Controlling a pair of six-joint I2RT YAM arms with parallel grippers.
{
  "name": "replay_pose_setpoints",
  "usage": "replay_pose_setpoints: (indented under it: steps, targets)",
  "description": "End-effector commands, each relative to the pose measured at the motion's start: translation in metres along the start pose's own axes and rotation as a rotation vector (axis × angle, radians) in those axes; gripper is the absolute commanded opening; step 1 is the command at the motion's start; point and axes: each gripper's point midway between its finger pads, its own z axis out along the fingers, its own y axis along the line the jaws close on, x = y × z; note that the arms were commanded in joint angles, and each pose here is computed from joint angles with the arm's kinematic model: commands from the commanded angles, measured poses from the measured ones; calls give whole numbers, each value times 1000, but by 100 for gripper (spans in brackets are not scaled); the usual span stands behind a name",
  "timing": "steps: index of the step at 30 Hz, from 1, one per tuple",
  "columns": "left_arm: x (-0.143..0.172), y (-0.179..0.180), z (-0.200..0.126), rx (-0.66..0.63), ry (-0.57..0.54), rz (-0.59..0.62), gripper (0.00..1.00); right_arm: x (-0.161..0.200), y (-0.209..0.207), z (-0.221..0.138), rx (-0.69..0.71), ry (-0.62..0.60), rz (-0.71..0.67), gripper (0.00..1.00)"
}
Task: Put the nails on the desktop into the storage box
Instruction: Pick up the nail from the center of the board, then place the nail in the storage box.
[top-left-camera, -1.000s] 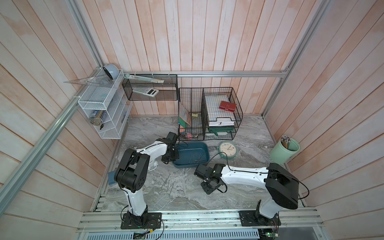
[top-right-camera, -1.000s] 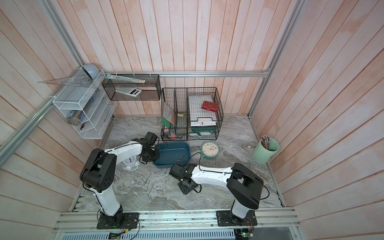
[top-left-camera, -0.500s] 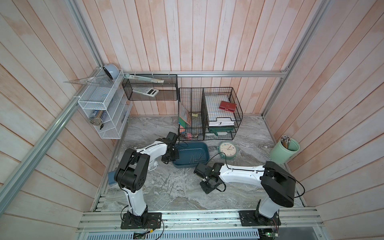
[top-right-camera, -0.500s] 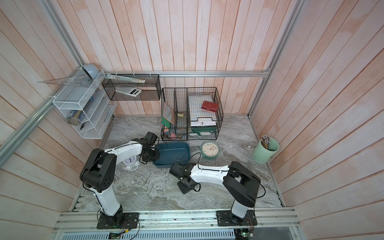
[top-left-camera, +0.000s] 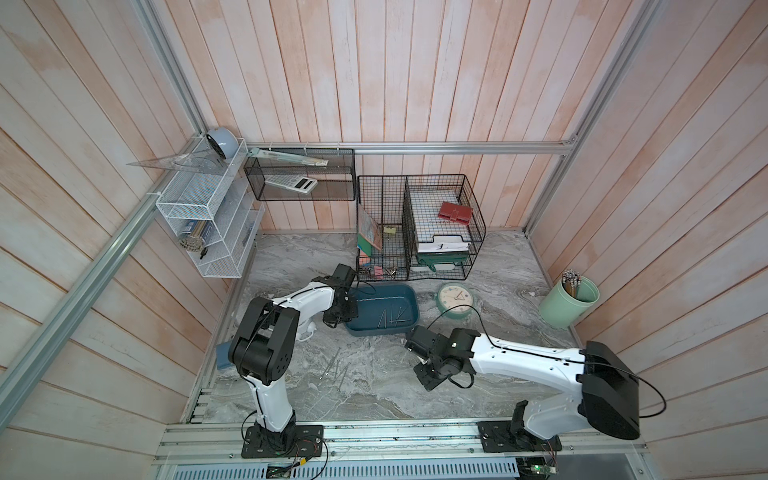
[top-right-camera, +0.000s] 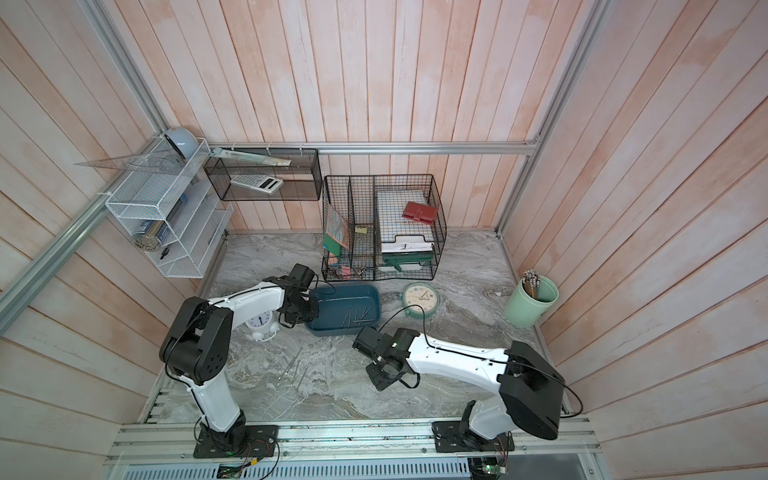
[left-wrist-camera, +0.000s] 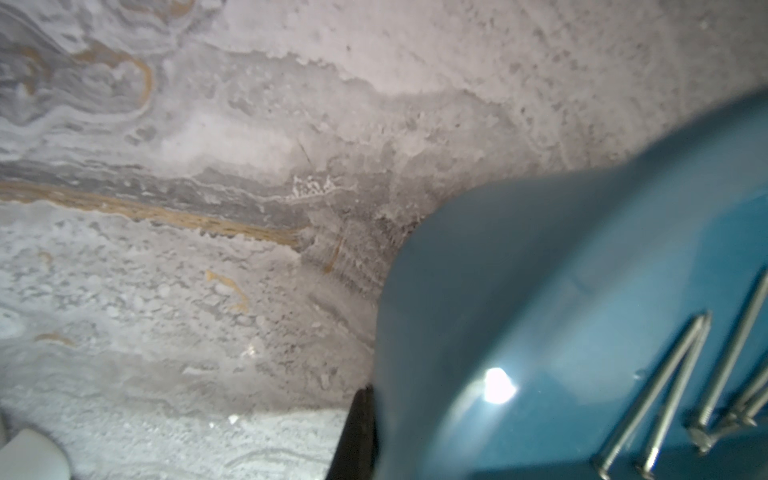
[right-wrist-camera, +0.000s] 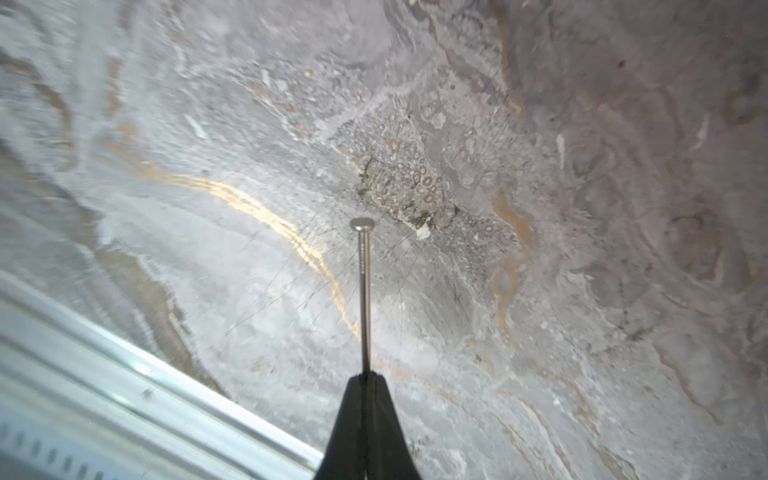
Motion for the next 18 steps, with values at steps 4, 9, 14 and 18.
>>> replay_pose_setpoints:
  steps: [4, 9, 14, 18]
  targets:
    - [18, 11, 3, -53, 46, 28, 0, -34, -4, -47, -2, -193, 63, 0]
    - [20, 8, -2, -30, 36, 26, 6, -85, -6, -57, -130, -316, 128, 0]
    - [16, 6, -10, -18, 12, 17, 24, -125, -17, -53, -135, -315, 127, 0]
    - [13, 2, -15, -3, -3, 9, 30, -146, -6, -44, -202, -267, 119, 0]
